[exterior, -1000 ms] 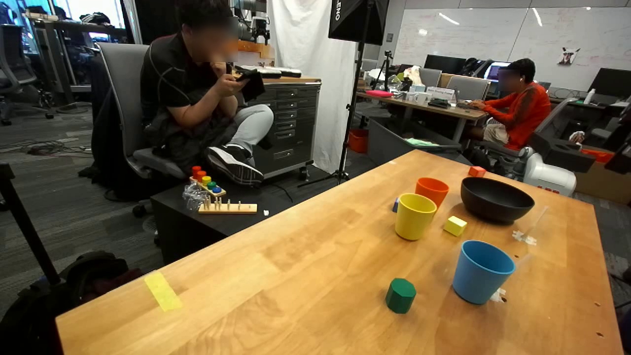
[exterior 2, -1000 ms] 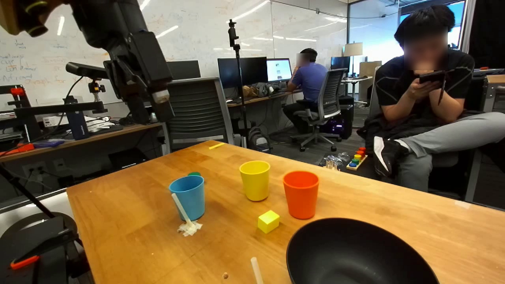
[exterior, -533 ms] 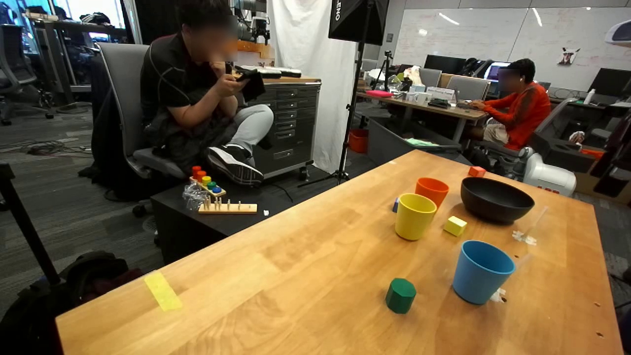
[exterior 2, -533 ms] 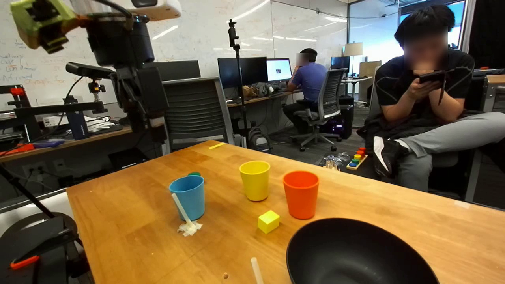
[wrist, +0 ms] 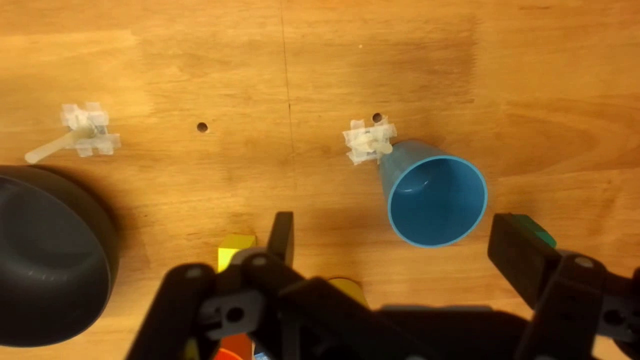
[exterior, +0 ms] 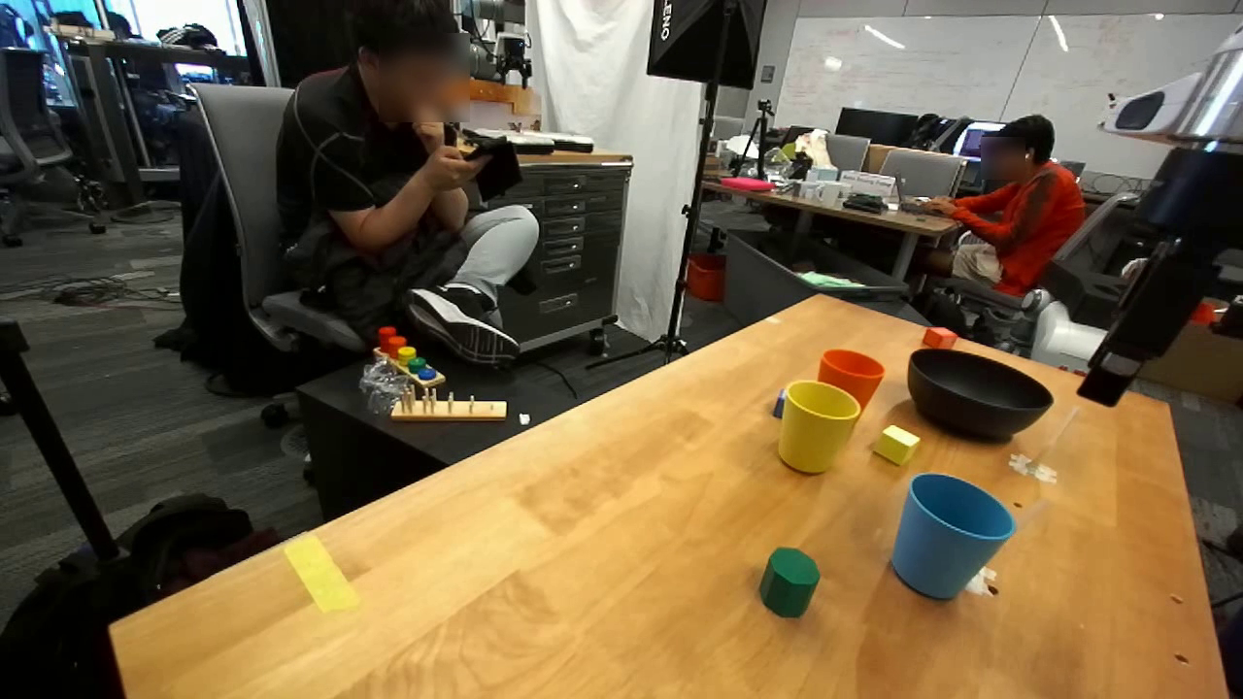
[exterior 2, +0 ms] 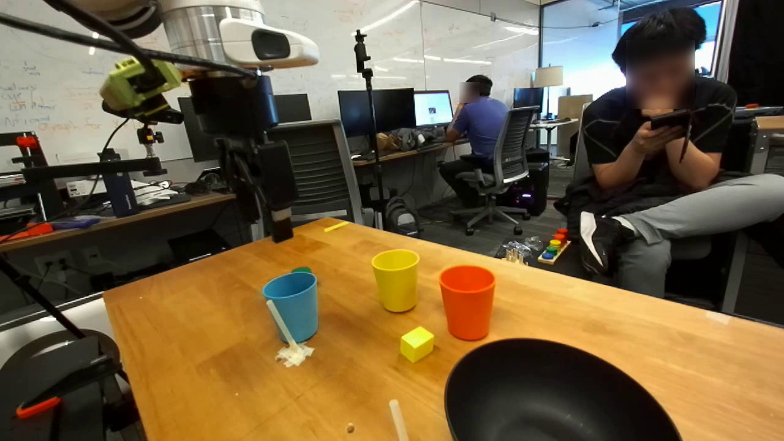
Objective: Put the blue cup in the yellow cup then the orange cup in the blue cup
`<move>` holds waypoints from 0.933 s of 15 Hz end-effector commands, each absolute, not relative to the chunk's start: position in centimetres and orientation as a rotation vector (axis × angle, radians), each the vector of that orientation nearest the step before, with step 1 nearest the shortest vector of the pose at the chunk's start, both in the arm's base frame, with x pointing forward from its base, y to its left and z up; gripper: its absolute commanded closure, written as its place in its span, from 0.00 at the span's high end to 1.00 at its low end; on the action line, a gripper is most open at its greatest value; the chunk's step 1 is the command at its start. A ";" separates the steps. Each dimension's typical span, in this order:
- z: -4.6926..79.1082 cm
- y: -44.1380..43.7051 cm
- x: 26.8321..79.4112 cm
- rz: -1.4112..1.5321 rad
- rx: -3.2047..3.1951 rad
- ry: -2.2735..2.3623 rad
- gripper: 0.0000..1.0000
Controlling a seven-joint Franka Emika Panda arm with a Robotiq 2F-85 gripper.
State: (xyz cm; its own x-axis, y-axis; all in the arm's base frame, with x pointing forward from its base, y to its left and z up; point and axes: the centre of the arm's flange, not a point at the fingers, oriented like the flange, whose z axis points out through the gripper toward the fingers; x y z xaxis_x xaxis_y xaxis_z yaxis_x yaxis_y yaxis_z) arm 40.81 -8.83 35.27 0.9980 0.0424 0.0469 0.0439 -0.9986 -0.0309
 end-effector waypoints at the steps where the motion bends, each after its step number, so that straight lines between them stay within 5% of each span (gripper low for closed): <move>1: 33.5 -9.0 43.8 -0.073 -3.098 -0.030 1.00; 14: 26.9 -6.2 46.7 0.030 -3.083 -0.052 1.00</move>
